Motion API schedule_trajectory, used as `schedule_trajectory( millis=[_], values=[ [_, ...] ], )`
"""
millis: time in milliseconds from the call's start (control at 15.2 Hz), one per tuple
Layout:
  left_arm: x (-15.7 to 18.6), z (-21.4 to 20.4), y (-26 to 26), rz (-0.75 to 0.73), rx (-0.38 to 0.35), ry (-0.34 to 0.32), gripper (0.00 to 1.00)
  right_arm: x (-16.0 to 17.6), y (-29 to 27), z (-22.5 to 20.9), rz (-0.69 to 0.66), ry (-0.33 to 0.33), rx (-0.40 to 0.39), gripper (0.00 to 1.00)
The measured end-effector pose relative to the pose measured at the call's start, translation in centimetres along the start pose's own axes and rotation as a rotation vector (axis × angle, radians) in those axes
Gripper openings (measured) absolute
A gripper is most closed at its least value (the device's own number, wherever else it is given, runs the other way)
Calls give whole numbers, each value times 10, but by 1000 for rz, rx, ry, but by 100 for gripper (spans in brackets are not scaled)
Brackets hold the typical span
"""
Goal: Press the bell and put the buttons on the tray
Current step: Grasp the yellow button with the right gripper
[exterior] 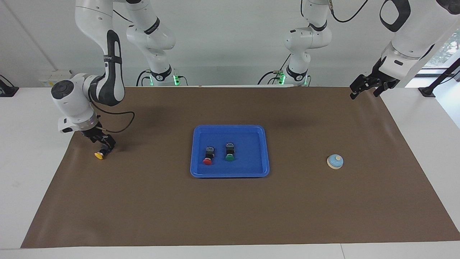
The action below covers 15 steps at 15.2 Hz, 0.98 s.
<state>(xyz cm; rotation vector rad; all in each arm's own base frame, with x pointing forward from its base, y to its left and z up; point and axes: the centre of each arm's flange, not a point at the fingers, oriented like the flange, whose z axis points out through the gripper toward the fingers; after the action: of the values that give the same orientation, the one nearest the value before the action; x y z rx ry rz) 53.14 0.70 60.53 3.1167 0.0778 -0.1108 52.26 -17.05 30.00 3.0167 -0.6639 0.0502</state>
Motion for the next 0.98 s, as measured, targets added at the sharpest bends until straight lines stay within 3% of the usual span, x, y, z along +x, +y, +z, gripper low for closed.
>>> schedule_trajectory(
  millis=[656,853,984],
  values=[
    [0,0,0,0,0,0,100,-4,-1,16,29,7,4,97],
    [0,0,0,0,0,0,100,-5,-2,16,36,5,5,66],
    [0,0,0,0,0,0,100,-5,-3,16,38,6,5,61]
  ],
)
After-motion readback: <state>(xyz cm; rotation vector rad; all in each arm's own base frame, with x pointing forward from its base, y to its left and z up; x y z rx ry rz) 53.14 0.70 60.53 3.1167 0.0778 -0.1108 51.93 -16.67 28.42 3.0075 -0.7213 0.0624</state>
